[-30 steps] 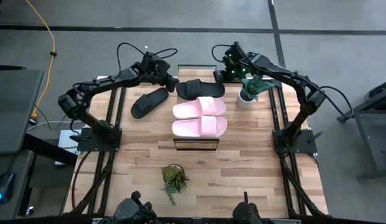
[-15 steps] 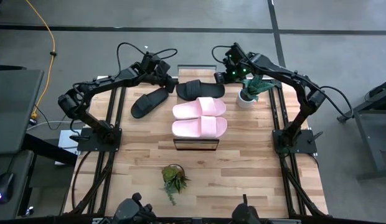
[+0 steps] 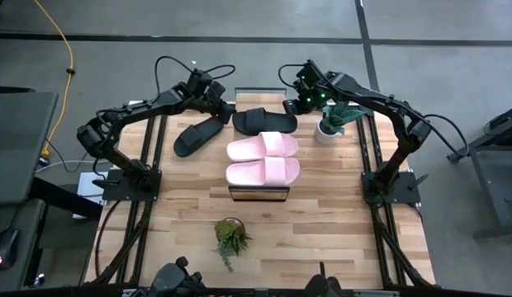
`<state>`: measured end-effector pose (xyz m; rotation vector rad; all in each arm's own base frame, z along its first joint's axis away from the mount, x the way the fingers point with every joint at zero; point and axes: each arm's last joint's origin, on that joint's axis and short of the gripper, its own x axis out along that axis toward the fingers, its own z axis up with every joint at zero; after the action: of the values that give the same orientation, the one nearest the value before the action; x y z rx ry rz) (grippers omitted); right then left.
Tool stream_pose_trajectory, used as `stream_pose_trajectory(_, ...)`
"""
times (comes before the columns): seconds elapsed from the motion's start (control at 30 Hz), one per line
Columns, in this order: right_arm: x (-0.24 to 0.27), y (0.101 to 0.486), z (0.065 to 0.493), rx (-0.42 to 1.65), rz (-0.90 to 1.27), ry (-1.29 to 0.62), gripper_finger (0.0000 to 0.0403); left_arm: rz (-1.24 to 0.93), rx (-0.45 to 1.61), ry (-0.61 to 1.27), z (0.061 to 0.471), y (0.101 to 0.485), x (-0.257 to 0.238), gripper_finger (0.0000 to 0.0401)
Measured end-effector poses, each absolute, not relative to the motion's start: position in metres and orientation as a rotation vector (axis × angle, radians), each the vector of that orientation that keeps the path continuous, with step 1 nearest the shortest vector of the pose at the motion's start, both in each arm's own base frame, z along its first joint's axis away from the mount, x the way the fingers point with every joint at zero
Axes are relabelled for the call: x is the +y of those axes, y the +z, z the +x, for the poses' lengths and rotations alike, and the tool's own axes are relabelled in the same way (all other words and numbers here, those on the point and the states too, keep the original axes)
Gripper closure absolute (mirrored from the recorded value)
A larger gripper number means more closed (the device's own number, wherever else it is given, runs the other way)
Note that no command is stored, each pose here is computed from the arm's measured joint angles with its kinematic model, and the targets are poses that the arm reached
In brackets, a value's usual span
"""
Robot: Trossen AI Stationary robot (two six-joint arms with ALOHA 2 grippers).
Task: Pick and place slides into the shelf
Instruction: Put the bottom black slide on the shelf
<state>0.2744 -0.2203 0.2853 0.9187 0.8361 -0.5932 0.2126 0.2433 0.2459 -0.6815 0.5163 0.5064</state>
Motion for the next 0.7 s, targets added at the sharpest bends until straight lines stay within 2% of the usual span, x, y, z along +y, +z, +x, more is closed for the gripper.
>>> stream_pose_trajectory(0.7, -0.2257, 0.2894, 0.2793, 0.755, 0.868, -0.629, 0.0403, -0.660, 0.511, 0.526, 0.2123, 0.2478, 0.2437, 0.0401)
